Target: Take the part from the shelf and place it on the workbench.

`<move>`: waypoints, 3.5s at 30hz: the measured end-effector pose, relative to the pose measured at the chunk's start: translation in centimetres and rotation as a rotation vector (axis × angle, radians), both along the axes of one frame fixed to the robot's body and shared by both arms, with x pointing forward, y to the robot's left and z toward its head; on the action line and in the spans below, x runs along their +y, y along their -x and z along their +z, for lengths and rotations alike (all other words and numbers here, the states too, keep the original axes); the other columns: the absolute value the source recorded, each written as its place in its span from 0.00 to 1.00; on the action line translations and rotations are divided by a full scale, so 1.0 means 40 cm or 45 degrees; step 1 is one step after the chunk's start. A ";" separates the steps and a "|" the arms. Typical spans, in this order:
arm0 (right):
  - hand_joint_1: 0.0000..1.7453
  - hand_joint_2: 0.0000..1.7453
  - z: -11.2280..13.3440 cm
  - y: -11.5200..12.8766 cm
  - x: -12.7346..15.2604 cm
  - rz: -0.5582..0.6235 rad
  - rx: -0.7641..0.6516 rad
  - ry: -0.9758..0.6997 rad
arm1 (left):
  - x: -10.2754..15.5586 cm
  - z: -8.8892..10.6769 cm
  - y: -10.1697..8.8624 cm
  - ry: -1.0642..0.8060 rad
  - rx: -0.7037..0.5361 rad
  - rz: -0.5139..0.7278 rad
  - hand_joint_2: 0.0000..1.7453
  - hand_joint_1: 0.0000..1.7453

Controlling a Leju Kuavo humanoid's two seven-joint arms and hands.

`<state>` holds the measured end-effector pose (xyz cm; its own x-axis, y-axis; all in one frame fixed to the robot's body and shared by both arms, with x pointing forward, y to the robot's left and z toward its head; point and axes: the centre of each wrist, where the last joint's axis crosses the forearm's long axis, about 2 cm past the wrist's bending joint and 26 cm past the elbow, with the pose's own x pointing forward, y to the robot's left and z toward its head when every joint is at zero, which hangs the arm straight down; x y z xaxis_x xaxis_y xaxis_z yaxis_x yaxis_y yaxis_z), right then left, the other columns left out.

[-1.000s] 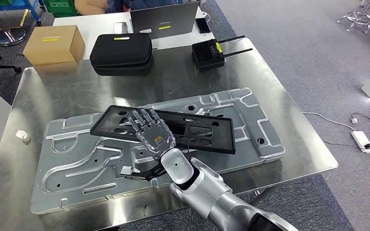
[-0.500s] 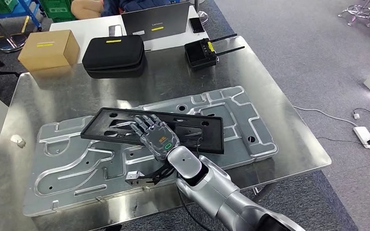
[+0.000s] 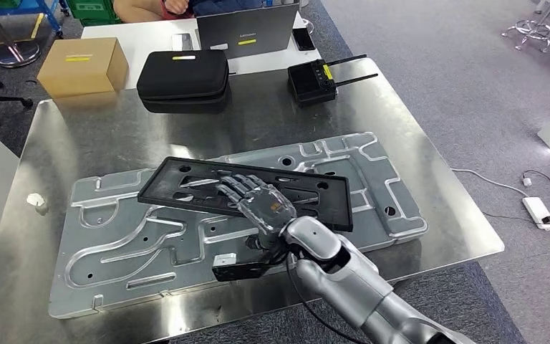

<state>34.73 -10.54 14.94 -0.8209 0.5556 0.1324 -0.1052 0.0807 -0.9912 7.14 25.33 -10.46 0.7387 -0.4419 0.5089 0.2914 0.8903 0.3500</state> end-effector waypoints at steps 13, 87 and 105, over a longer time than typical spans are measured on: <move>0.00 0.00 0.018 0.255 -0.177 -0.195 -0.042 -1.161 | -0.010 -0.003 0.033 -0.055 0.022 0.065 0.00 0.00; 0.00 0.00 -0.020 0.420 -0.324 -0.761 -0.222 -1.585 | -0.013 -0.005 0.054 -0.077 0.079 0.224 0.00 0.00; 0.00 0.00 -0.045 0.435 -0.361 -0.875 -0.226 -1.578 | -0.016 -0.006 0.062 -0.071 0.093 0.254 0.00 0.00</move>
